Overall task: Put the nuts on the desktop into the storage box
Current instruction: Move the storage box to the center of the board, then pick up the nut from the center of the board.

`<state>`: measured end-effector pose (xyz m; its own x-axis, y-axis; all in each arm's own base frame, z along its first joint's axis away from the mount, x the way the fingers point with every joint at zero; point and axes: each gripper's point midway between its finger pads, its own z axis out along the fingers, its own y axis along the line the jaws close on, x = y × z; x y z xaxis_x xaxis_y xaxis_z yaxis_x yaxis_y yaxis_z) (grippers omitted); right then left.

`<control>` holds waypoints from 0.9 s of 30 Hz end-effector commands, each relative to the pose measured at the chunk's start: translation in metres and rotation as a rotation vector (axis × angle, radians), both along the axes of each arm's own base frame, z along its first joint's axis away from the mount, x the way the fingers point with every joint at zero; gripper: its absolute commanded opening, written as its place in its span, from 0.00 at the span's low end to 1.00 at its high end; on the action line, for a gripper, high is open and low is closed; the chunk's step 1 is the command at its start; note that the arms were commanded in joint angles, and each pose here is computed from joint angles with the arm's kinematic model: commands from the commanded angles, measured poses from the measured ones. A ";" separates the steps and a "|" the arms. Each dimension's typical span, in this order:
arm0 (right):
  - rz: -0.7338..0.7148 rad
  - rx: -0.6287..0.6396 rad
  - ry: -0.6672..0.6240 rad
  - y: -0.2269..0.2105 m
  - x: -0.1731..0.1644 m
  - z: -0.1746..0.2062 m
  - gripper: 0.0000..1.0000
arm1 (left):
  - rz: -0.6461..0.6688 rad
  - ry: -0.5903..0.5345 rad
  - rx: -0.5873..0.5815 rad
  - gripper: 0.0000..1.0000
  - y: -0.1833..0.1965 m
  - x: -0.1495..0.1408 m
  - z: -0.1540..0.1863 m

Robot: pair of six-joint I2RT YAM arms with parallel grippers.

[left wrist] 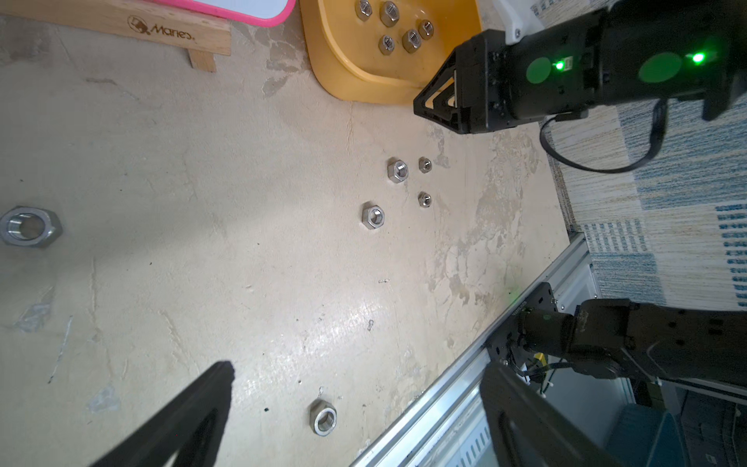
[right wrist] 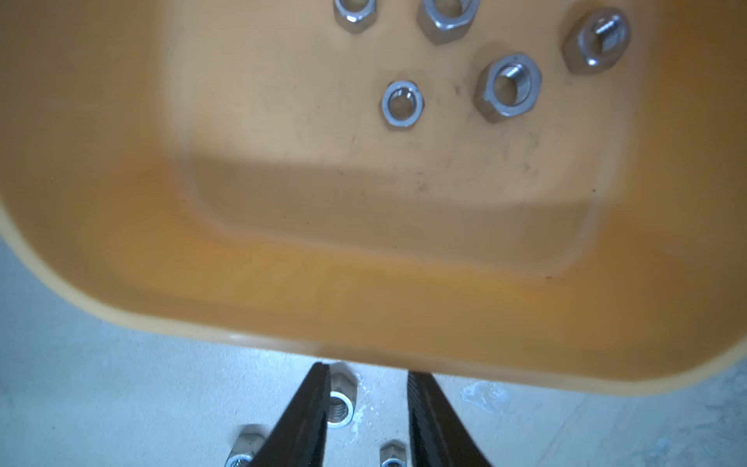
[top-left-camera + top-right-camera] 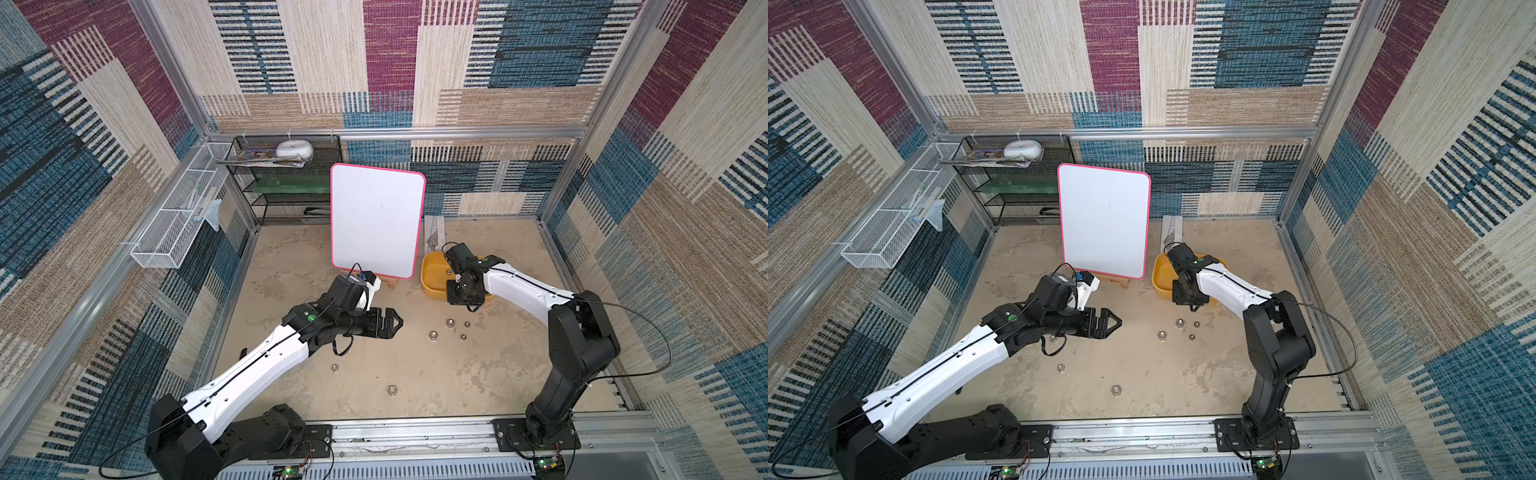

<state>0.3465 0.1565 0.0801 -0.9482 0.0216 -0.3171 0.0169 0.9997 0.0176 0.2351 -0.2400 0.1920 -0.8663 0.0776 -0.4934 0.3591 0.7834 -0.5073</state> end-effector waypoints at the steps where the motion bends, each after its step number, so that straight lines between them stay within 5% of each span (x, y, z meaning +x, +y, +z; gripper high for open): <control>1: -0.023 0.000 0.019 -0.006 -0.016 0.003 0.38 | -0.026 -0.030 0.008 1.00 -0.003 0.005 0.003; 14: -0.050 0.031 0.107 -0.010 -0.085 -0.020 0.38 | -0.046 -0.029 0.007 1.00 -0.009 0.013 0.006; 27: -0.038 0.023 0.169 -0.010 -0.096 -0.057 0.35 | -0.031 -0.028 0.000 1.00 -0.001 0.005 0.010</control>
